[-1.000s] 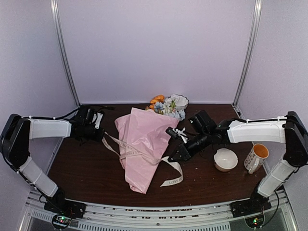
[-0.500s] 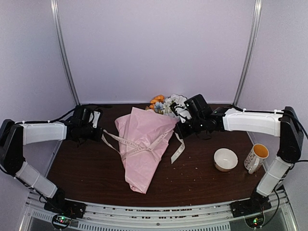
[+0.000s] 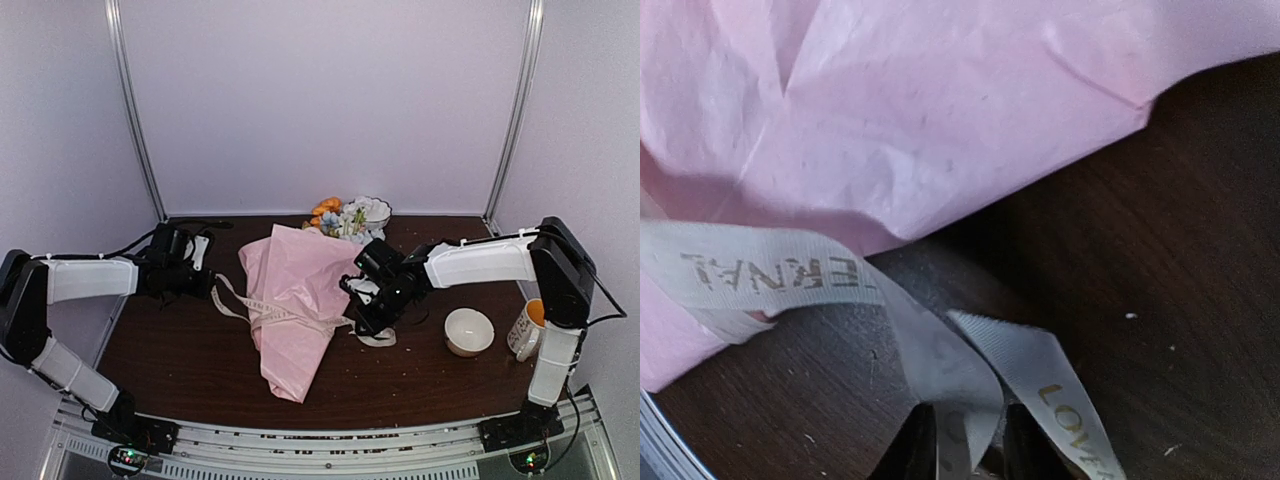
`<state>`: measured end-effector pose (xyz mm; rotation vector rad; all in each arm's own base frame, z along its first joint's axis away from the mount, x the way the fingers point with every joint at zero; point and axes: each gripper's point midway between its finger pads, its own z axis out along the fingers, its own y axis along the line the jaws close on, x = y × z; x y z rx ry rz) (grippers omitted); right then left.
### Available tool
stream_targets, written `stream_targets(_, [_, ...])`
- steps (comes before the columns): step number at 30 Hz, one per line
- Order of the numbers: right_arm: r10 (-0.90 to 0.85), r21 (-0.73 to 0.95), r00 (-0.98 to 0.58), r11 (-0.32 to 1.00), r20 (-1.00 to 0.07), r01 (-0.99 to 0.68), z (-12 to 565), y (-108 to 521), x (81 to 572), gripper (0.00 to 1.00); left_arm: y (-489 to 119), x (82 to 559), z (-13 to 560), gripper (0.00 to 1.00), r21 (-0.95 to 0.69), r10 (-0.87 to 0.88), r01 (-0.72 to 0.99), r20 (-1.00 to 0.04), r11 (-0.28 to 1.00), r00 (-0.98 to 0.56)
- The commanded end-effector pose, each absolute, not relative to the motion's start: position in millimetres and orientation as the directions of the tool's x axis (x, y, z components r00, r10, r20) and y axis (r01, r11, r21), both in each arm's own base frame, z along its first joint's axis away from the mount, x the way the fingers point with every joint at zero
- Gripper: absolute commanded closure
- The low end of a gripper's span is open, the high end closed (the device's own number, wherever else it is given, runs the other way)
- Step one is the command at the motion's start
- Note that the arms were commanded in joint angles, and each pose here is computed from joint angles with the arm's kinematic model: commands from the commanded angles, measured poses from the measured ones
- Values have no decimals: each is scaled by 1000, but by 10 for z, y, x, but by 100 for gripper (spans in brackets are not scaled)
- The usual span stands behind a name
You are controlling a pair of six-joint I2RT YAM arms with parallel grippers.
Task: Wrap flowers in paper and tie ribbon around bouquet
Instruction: Adjust the ribbon on the folded bouquet.
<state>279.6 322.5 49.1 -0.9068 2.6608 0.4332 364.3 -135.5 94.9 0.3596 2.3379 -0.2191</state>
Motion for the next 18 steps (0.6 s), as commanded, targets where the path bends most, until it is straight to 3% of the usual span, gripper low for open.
stream_targets(1, [-568,202,-747,732,-346,-650,461,3278,2735,68,-1453,3731,1026,100,-74,184,344,-728,936,-660])
stream_targets(9, [-614,245,-679,643,-403,-726,501,3447,2662,42,-1468,3726,999,100,-75,190,350,-724,934,-663])
stream_targets(18, [-626,132,-665,681,-406,-721,300,3469,2811,47,-1443,3726,1006,100,-64,194,344,-723,937,-663])
